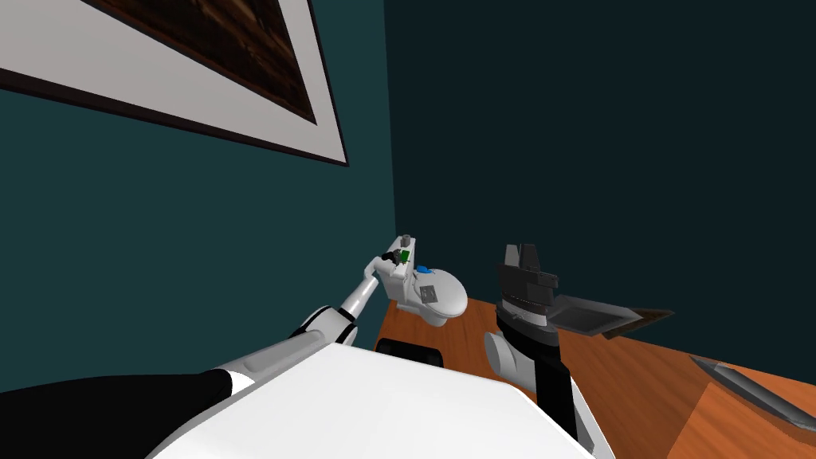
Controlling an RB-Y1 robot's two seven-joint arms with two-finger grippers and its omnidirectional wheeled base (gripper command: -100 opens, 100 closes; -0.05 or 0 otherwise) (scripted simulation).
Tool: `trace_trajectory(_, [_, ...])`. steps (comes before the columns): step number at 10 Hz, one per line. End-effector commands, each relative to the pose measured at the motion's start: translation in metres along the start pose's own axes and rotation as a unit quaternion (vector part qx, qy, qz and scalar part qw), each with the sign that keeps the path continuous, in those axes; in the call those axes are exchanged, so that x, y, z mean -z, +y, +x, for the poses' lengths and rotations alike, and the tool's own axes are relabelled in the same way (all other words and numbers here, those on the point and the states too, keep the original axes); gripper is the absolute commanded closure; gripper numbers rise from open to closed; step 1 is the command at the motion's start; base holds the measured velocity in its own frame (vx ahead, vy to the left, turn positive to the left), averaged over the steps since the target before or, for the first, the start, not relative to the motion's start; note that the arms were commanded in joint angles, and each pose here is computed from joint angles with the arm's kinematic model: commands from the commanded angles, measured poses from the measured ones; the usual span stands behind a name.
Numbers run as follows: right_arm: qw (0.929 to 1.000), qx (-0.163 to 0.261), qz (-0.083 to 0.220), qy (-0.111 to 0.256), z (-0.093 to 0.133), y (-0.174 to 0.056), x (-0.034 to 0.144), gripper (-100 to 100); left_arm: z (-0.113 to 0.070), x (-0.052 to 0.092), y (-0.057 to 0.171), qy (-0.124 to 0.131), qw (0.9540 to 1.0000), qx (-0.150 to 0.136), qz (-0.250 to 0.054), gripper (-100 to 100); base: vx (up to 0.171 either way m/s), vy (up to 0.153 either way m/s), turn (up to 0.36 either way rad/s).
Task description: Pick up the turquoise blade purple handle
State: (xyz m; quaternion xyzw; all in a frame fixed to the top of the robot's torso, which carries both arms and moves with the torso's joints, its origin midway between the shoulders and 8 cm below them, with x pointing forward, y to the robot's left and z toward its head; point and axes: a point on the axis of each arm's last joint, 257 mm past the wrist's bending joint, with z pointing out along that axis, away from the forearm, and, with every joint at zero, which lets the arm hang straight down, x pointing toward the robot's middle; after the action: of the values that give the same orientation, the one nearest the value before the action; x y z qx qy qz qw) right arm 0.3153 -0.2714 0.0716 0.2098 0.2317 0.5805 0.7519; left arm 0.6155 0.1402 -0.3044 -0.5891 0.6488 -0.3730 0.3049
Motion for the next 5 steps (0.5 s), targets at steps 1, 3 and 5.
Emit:
trace_trajectory(1, [1.0, 0.0, 0.0, 0.0, 0.0, 0.0, 0.0, 0, -0.005, -0.003, 0.013, -0.005, 0.9999, 0.0, -0.016, -100, -0.002, 0.0, 0.01])
trace_trajectory(3, [1.0, 0.0, 0.0, 0.0, 0.0, 0.0, 0.0, 0, -0.01, -0.009, -0.024, -0.004, 0.9998, 0.005, 0.017, -100, -0.059, 0.009, -0.081])
trace_trajectory(5, [1.0, 0.0, 0.0, 0.0, 0.0, 0.0, 0.0, 0, -0.018, -0.018, 0.005, -0.012, 0.9998, 0.005, -0.015, -100, -0.021, 0.0, 0.003])
